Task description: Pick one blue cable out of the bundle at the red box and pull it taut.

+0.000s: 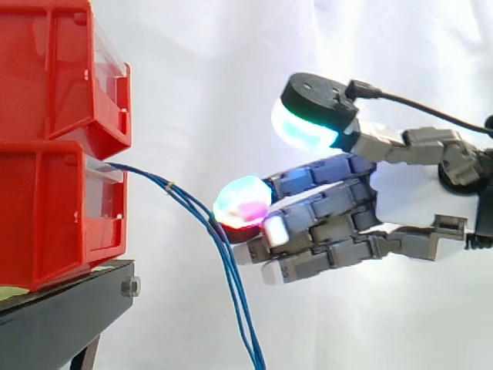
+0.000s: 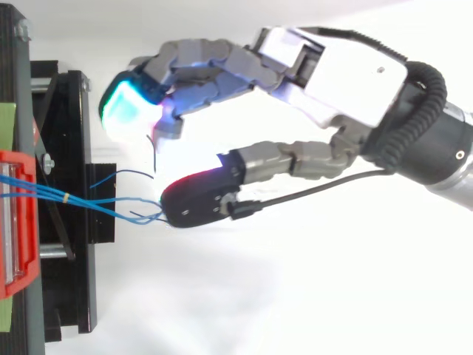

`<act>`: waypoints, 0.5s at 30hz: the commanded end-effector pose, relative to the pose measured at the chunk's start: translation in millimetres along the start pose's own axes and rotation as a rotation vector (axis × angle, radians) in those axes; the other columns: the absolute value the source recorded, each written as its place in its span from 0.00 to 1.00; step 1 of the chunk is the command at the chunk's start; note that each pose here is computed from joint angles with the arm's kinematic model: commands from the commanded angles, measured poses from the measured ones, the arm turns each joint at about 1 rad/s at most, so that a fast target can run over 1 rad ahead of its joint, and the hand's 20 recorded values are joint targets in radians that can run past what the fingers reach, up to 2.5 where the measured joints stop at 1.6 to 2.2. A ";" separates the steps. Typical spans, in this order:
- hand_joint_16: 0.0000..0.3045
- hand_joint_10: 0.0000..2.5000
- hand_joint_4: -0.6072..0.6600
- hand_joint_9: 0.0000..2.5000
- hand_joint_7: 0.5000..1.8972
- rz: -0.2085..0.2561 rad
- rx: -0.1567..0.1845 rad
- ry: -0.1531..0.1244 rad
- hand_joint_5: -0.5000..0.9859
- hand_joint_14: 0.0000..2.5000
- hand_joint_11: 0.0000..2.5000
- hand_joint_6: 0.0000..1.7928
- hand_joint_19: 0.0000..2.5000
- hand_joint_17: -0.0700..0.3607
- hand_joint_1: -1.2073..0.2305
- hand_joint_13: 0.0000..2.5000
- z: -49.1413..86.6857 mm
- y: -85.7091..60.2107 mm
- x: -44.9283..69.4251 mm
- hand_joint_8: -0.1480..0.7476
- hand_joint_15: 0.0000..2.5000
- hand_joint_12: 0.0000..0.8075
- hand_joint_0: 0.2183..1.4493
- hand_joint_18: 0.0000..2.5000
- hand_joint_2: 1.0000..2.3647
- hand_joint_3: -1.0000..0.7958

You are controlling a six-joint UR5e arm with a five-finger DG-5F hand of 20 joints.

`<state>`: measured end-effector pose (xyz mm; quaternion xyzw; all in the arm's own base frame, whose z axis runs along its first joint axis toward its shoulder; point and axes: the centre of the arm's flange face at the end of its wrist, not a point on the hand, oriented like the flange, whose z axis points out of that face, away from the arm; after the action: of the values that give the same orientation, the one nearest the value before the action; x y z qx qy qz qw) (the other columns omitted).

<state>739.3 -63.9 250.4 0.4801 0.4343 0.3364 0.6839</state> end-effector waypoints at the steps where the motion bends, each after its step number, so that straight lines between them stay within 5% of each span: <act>1: 0.21 0.01 0.80 0.25 0.31 -0.009 0.014 0.016 0.23 0.00 0.39 0.28 0.07 0.50 0.37 0.17 5.5 6.9 5.3 0.60 0.05 0.53 0.29 0.18 0.00 0.28; 5: 0.21 0.01 0.80 0.21 0.35 -0.016 -0.011 0.014 0.23 0.00 0.33 0.28 0.07 0.50 0.35 0.15 6.0 10.9 12.3 0.59 0.05 0.52 0.30 0.18 0.00 0.29; 10: 0.20 0.00 0.78 0.09 0.39 -0.038 -0.038 0.017 0.24 0.00 0.12 0.28 0.08 0.48 0.35 0.08 5.2 18.0 21.6 0.55 0.02 0.51 0.30 0.13 0.00 0.28; 15: 0.20 0.00 0.78 0.08 0.39 -0.035 -0.049 0.014 0.24 0.00 0.09 0.28 0.08 0.48 0.34 0.07 5.3 19.5 25.1 0.54 0.02 0.50 0.30 0.12 0.00 0.28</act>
<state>752.2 -40.1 262.4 0.4554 0.4421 0.3370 0.6954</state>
